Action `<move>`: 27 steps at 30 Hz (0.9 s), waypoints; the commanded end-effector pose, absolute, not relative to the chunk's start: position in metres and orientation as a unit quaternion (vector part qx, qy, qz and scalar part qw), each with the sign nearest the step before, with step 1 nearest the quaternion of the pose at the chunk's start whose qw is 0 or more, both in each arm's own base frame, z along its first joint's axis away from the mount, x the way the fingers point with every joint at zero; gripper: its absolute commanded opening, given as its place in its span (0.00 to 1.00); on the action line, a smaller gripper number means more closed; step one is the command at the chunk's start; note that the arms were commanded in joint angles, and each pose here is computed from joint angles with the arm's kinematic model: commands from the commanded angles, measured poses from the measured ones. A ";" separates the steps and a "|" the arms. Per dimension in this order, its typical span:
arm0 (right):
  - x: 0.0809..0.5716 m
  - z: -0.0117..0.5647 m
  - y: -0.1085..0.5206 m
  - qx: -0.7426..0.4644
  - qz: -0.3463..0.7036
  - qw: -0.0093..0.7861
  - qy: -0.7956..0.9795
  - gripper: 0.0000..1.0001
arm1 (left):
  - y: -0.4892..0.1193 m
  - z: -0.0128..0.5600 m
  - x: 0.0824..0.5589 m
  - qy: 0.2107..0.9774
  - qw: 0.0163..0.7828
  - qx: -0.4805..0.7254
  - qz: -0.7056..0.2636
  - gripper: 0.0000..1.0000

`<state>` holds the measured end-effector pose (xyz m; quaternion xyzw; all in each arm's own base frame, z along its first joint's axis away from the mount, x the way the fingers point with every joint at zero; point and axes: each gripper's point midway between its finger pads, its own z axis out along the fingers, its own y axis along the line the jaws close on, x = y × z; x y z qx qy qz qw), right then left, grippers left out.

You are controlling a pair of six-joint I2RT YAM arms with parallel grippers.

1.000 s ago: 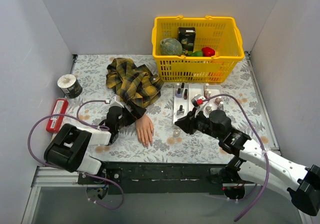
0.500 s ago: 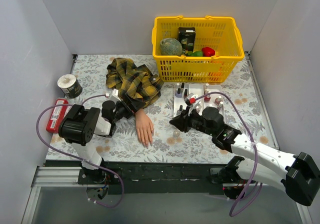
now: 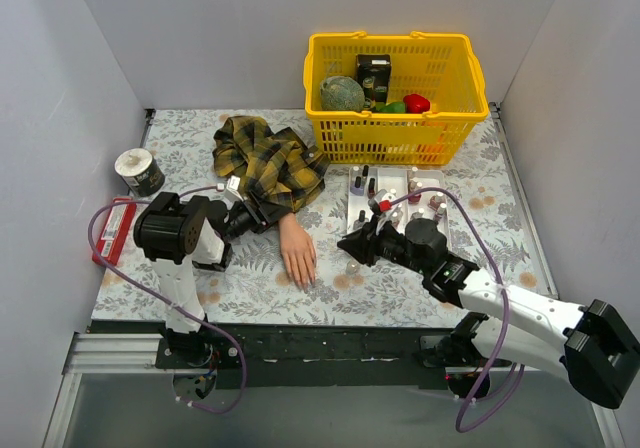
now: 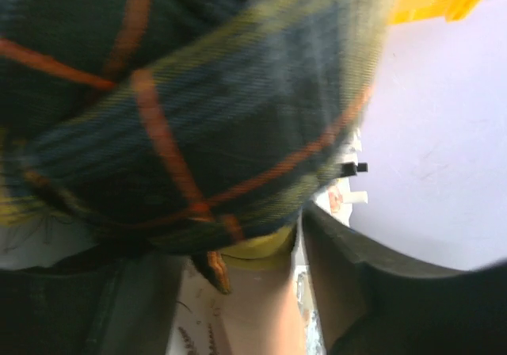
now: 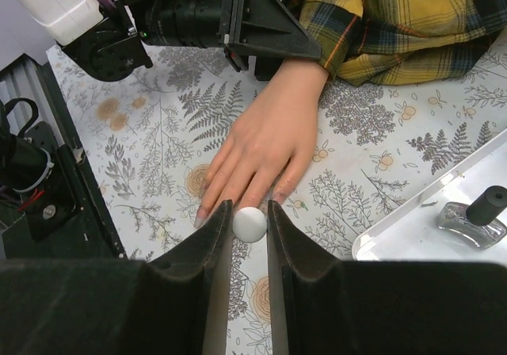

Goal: Paint the nails

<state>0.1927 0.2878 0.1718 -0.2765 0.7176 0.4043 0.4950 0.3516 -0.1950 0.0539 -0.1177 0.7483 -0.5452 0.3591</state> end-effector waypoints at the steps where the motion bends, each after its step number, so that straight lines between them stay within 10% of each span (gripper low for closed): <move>1: 0.195 0.176 0.296 -0.288 0.410 0.505 0.702 0.01 | -0.194 -0.004 0.326 0.801 0.269 -0.152 -0.513 0.51; 8: 0.195 0.169 0.297 -0.290 0.410 0.498 0.707 0.01 | -0.190 -0.011 0.323 0.808 0.270 -0.147 -0.503 0.29; 27: 0.162 0.146 0.318 -0.344 0.439 0.458 0.692 0.01 | -0.192 0.030 0.273 0.758 0.288 -0.119 -0.573 0.25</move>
